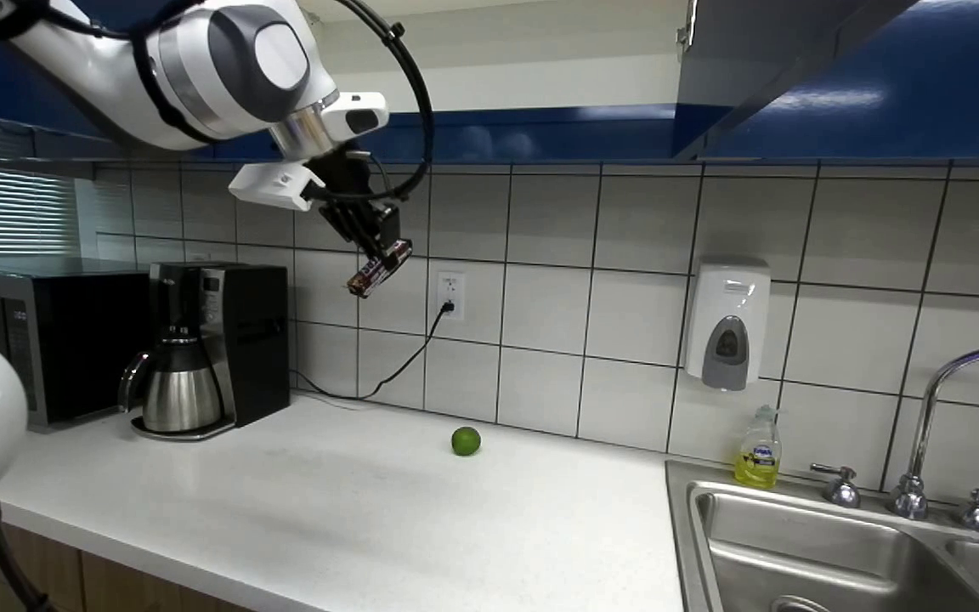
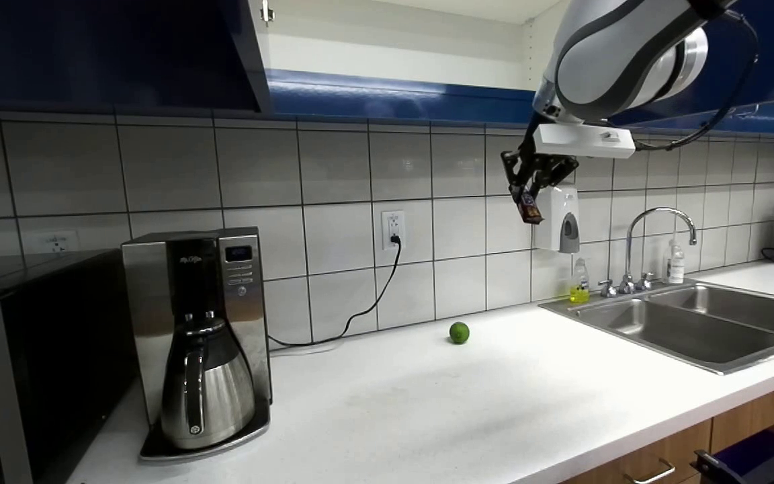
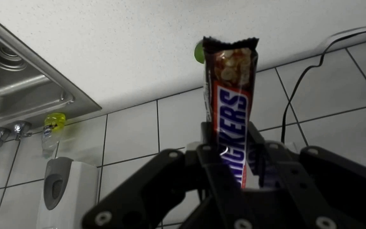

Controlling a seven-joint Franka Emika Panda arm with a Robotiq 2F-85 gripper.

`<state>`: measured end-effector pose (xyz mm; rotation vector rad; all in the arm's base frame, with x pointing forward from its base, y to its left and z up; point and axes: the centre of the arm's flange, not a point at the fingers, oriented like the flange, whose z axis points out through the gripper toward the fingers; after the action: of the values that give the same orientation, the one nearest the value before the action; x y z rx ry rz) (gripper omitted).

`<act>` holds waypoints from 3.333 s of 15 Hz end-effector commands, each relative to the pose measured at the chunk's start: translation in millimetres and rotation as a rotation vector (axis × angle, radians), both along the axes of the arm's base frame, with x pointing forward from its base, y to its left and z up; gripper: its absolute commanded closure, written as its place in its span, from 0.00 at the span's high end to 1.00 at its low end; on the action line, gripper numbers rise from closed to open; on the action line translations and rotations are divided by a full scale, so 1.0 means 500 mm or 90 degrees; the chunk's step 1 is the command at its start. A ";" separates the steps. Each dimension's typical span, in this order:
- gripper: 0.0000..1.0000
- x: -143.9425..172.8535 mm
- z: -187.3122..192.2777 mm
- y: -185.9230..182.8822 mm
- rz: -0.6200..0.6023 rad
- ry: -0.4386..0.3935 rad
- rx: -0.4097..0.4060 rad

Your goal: Put the brown packet in the open upper cabinet.

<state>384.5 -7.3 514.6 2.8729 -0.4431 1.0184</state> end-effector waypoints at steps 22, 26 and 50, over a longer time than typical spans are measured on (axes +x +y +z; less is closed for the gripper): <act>0.07 -0.025 0.389 0.115 0.077 -0.156 -0.188; 0.07 -0.002 0.422 0.119 0.076 -0.170 -0.197; 0.07 0.198 0.619 0.107 0.013 -0.159 -0.072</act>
<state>465.5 41.8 802.2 2.6402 -0.2859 1.3751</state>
